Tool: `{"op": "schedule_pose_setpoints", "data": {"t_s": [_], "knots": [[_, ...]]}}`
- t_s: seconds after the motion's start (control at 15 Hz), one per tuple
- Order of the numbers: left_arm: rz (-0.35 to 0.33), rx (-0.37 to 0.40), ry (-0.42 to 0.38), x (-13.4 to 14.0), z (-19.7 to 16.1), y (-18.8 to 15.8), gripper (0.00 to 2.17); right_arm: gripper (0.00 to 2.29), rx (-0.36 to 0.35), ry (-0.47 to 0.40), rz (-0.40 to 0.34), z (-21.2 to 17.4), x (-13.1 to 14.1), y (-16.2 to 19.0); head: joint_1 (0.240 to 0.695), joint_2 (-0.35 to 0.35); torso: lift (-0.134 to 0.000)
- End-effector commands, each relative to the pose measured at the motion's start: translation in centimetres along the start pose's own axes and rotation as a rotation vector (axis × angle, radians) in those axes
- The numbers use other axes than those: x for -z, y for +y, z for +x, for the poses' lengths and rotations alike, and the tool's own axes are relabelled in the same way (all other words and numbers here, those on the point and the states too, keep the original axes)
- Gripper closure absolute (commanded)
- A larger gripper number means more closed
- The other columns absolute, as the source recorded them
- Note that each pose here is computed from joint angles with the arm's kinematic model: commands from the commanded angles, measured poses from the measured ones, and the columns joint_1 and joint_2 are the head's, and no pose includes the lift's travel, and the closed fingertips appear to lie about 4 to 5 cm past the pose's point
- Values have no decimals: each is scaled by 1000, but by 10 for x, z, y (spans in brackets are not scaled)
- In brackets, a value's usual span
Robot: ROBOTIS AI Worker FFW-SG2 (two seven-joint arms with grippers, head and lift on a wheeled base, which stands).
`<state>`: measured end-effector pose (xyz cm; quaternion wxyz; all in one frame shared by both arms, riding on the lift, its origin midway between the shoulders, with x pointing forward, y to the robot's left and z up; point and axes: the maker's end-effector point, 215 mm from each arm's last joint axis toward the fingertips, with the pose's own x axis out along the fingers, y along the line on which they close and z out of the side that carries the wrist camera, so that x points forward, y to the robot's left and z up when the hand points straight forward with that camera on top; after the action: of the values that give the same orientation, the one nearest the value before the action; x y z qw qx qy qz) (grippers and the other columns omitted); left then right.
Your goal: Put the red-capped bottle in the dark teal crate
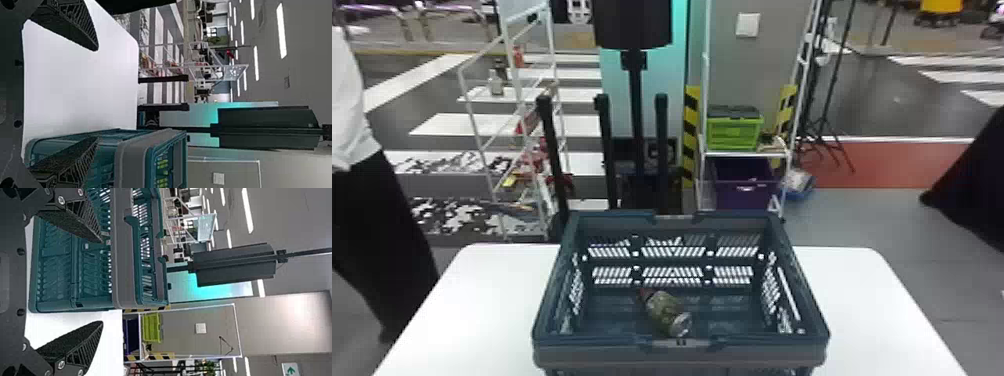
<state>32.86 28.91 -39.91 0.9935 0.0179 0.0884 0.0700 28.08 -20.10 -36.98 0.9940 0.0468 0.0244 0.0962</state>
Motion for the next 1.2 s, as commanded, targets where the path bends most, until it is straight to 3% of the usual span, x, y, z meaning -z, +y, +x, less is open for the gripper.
{"op": "schedule_pose_setpoints", "data": {"t_s": [0.0, 1.13], "knots": [[4, 9, 7, 4, 0, -7, 70, 154, -2, -6, 0, 1, -3, 1, 499, 0, 0], [-4, -7, -17, -6, 4, -10, 73, 154, -8, 27, -6, 5, 6, 3, 499, 0, 0]]}}
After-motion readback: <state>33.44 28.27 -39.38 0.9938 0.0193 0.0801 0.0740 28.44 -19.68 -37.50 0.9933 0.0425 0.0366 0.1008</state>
